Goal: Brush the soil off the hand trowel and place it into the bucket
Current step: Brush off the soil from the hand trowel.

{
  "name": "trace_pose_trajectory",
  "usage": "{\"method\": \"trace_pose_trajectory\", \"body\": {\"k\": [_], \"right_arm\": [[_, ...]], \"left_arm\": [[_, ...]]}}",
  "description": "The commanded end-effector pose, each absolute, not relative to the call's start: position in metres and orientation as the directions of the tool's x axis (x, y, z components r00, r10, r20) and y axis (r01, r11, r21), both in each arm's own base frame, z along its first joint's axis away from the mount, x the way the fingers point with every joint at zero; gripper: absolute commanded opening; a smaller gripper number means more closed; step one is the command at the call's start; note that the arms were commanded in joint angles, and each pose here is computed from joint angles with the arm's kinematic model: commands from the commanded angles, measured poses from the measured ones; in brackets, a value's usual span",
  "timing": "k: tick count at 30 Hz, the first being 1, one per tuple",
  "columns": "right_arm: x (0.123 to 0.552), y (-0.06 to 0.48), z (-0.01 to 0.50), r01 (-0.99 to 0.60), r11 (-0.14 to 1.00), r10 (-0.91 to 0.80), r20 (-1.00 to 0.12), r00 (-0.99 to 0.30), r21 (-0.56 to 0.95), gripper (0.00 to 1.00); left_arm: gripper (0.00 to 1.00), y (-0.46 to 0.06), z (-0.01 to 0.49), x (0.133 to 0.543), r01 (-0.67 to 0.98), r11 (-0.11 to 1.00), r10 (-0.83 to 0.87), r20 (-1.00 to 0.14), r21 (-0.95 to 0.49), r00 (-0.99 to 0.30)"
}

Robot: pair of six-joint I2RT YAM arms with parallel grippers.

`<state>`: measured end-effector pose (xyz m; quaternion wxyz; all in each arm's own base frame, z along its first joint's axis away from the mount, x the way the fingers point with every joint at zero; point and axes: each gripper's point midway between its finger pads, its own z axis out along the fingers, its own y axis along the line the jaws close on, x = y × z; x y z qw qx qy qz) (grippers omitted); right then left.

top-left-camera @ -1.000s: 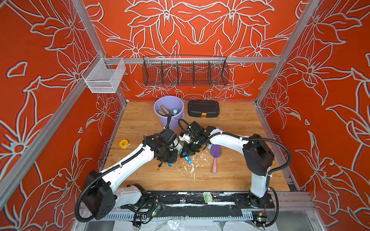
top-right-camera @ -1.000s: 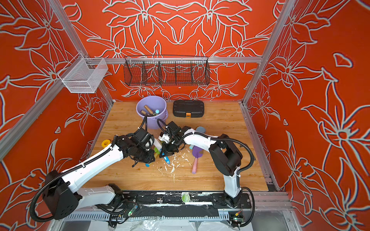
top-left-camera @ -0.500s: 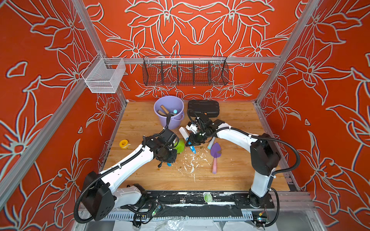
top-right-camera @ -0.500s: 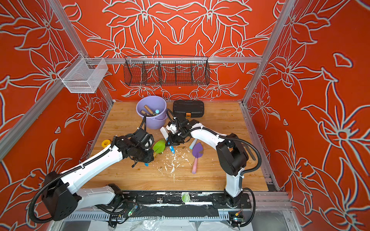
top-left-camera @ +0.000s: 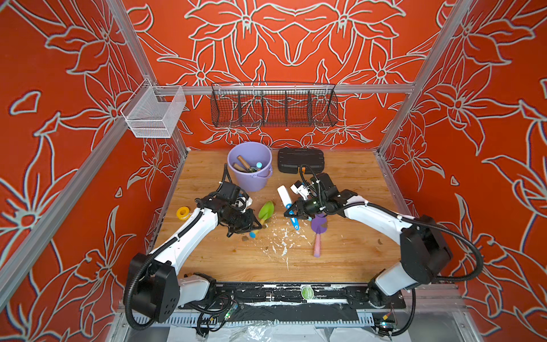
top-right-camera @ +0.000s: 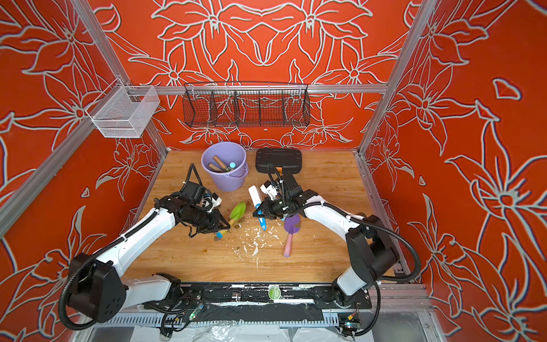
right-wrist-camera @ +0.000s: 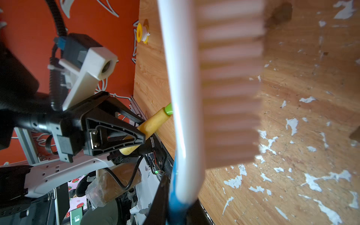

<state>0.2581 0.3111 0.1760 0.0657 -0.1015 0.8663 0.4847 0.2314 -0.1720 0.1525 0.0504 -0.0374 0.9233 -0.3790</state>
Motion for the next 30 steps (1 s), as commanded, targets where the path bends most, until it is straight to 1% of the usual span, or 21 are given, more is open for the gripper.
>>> {"method": "trace_pose_trajectory", "body": {"k": [1,3,6,8,11,13,20,25,30], "right_arm": [[0.252,0.306,0.190,-0.263,0.469,-0.111,-0.239,-0.965,0.843,0.00],[0.248,0.308,0.198,-0.261,0.424,-0.105,-0.240,-0.965,0.867,0.00],[0.245,0.310,0.209,-0.271,0.369,-0.094,-0.255,-0.962,0.889,0.00],[0.241,0.311,0.217,-0.280,0.333,-0.096,-0.264,-0.960,0.900,0.00],[0.238,0.314,0.231,-0.274,0.237,-0.075,-0.264,-0.962,0.932,0.00],[0.240,0.315,0.239,-0.256,0.178,-0.045,-0.252,-0.967,0.950,0.00],[0.246,0.319,0.260,-0.265,0.017,0.031,-0.265,-0.964,0.964,0.00],[0.249,0.323,0.277,-0.294,-0.051,0.047,-0.292,-0.955,0.954,0.00],[0.247,0.340,0.282,-0.297,-0.102,0.008,-0.298,-0.955,0.949,0.00]], "left_arm": [[0.00,-0.193,0.197,0.228,0.005,0.454,-0.080,-0.046,-0.891,-0.996],[0.00,-0.192,0.202,0.231,-0.017,0.379,-0.103,-0.024,-0.925,-0.994],[0.00,-0.185,0.202,0.234,-0.053,0.348,-0.143,0.003,-0.936,-0.990],[0.00,-0.181,0.208,0.237,-0.068,0.293,-0.162,0.020,-0.954,-0.987],[0.00,-0.179,0.218,0.242,-0.076,0.204,-0.180,0.039,-0.976,-0.983],[0.00,-0.177,0.219,0.244,-0.087,0.174,-0.191,0.053,-0.981,-0.980],[0.00,-0.176,0.224,0.245,-0.093,0.146,-0.199,0.063,-0.985,-0.978],[0.00,-0.176,0.223,0.243,-0.094,0.151,-0.198,0.063,-0.984,-0.978],[0.00,-0.175,0.222,0.242,-0.091,0.153,-0.199,0.059,-0.984,-0.978]]}}
